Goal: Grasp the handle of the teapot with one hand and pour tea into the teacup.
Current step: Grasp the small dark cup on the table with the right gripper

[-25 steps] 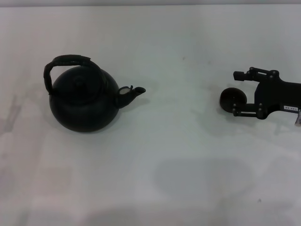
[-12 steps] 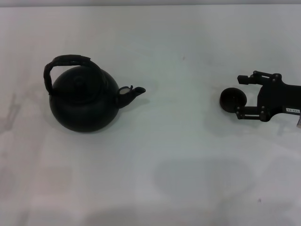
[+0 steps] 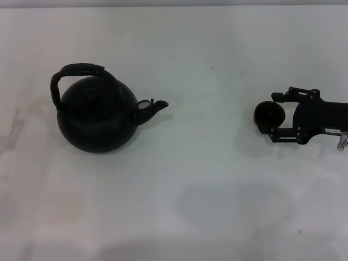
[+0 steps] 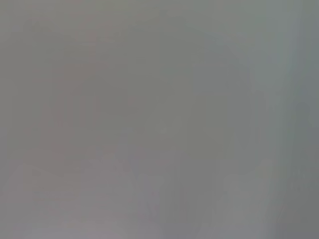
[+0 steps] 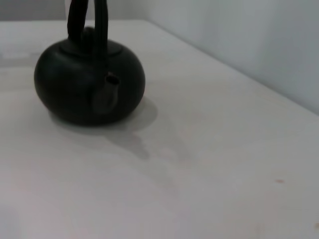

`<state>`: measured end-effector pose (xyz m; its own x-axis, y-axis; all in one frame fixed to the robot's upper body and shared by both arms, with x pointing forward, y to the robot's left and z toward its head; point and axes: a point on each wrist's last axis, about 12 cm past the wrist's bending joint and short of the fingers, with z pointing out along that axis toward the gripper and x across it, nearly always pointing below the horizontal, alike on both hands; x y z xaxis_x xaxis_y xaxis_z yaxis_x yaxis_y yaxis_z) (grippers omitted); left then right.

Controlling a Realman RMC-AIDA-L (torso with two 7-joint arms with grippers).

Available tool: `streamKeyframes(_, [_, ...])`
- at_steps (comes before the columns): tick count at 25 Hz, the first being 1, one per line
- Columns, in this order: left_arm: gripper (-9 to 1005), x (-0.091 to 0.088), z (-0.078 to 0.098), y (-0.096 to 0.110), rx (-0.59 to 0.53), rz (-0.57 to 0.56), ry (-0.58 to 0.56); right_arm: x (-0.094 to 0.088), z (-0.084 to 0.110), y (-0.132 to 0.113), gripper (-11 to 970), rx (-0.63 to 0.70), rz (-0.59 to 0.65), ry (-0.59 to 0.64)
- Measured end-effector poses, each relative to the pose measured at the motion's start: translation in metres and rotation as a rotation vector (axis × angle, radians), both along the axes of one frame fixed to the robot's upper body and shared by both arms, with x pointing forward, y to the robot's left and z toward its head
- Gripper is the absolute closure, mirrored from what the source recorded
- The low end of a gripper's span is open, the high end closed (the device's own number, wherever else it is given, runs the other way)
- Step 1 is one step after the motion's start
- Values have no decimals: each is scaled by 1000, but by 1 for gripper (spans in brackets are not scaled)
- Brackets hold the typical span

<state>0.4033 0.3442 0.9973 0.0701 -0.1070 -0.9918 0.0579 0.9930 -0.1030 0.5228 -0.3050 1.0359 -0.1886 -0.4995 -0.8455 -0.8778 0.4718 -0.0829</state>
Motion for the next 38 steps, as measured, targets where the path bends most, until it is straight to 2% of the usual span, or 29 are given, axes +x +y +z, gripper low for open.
streamKeyframes(38, [135, 0, -2, -1, -8, -2, 13, 3, -4, 2, 112, -31, -9, 1])
